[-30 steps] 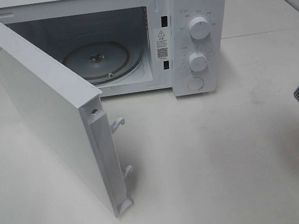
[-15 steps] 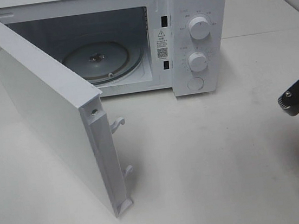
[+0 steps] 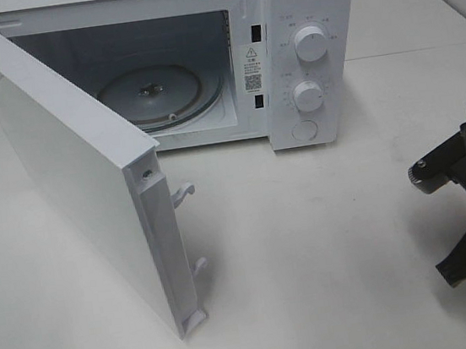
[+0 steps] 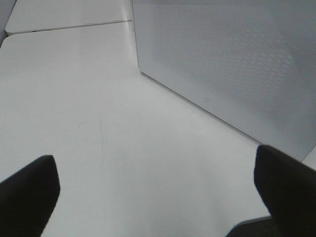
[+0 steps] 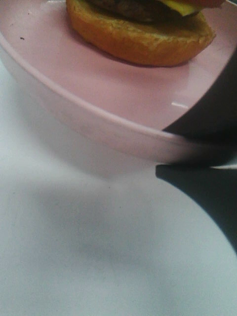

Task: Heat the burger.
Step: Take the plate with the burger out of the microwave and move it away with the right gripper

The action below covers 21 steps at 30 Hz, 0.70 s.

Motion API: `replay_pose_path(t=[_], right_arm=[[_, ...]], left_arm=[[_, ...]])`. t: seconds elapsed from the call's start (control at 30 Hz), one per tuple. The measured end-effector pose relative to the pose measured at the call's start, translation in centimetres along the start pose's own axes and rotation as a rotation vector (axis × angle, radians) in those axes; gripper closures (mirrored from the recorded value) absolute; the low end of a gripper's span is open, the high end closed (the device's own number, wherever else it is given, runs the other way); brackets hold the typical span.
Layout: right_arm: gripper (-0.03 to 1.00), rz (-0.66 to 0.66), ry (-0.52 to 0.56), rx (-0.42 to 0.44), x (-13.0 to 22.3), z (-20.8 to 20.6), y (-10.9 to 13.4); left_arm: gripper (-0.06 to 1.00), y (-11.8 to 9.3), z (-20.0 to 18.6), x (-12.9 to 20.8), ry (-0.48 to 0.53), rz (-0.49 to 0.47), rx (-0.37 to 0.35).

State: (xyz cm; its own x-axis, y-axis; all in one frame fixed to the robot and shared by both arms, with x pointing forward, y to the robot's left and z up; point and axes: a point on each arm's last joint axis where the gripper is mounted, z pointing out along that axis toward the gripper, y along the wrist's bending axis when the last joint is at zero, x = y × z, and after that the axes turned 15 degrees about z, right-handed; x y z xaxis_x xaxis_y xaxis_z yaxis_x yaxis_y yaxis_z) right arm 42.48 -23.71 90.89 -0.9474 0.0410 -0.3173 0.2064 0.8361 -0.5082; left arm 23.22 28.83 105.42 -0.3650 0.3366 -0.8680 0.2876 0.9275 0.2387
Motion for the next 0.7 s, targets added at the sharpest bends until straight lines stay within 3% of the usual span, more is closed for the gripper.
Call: replay_pose_path(t=[0.7], right_arm=[[0.89,-0.069,0.057,0.038,-0.5,2.9,3.6]], left_arm=[[-0.05,0.0,0.0,0.0,0.000,0.000,0.000]])
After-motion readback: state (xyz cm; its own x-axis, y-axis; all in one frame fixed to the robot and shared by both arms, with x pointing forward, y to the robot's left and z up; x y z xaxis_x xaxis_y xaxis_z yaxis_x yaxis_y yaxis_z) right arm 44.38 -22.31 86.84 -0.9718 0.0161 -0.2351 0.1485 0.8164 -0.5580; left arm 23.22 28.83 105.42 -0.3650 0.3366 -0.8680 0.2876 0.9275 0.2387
